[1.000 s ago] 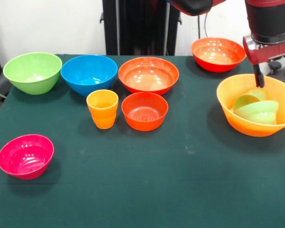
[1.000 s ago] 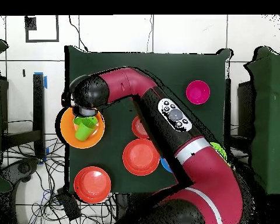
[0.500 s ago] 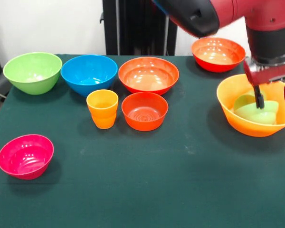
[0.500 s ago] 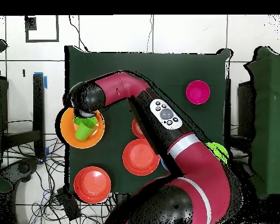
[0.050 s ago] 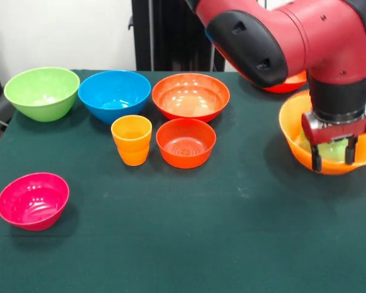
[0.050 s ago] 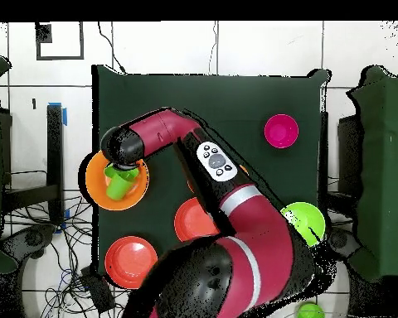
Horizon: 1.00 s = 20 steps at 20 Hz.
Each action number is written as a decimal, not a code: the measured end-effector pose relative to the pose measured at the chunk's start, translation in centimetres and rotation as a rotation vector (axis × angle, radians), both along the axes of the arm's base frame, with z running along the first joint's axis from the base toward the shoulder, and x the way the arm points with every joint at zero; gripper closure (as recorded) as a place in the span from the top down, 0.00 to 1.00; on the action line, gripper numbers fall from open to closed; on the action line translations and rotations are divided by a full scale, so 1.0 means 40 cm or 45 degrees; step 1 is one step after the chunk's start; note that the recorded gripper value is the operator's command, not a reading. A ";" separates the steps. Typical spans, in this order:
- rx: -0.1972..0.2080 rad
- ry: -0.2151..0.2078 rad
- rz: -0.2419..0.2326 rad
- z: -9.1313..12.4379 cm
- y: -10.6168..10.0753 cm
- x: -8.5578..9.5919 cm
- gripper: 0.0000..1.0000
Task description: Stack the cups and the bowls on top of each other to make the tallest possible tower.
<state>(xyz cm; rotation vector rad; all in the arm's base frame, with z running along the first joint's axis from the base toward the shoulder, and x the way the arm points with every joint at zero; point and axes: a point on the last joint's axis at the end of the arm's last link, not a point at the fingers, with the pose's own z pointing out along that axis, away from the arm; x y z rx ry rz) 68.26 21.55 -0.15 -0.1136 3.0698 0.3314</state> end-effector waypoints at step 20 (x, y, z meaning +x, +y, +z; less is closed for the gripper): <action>-0.298 -0.131 0.066 -0.122 -0.073 0.065 0.00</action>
